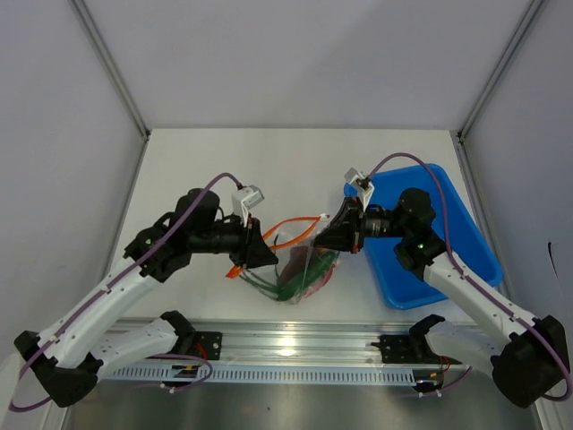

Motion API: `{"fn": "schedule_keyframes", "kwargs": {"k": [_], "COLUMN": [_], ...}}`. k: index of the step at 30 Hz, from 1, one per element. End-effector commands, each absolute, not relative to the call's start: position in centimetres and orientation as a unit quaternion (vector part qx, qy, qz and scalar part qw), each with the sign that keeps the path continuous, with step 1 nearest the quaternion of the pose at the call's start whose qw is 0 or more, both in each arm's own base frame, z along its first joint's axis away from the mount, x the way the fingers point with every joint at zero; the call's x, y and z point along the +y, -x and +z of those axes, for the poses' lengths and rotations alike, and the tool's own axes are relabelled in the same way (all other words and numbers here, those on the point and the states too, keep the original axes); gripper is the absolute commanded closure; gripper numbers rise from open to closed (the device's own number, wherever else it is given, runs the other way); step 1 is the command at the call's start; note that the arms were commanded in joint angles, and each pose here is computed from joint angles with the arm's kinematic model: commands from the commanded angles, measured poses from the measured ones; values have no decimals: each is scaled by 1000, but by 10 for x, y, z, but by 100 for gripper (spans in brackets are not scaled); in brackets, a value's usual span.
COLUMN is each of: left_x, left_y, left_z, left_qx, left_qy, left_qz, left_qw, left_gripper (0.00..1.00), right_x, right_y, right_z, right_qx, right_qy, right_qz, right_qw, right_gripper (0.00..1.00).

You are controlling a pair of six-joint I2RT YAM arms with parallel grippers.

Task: Place the food in the zip-top bag and seal the zipper
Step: Zip the zipper food storage bag at the center of the board.

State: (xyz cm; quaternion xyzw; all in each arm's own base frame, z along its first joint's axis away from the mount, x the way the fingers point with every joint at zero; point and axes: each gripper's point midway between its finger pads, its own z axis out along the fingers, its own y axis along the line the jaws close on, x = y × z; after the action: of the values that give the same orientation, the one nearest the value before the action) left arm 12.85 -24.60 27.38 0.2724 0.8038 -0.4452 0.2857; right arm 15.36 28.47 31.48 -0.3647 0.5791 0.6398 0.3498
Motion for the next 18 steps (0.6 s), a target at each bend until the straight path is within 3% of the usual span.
{"fn": "schedule_keyframes", "kwargs": {"k": [1,2,5,10,18], "left_x": [-229,-230,-232,-241,-264], "left_y": [-157,-158,-163,-165,-155], "left_z": [246,247,258,286,319], "left_qx": [838,834,812,776,717], "left_qy": [-237,-240,-251,-277,-341], "left_qz": [-369,-371,-379,-402,-436], "left_qw": [323,330,365,399,423], "left_gripper": [62,47,26,21,25], "right_x": [288,289,295,307,323], "right_y": [-155,-156,-156,-151,-143], "right_z": [291,284,262,232,235], "right_qx": [617,624,659,690,706], "right_qy": [342,341,319,300,291], "right_qz": [613,605,585,568,562], "right_qw": [354,357,349,333,320], "right_gripper": [100,100,100,100,100]}}
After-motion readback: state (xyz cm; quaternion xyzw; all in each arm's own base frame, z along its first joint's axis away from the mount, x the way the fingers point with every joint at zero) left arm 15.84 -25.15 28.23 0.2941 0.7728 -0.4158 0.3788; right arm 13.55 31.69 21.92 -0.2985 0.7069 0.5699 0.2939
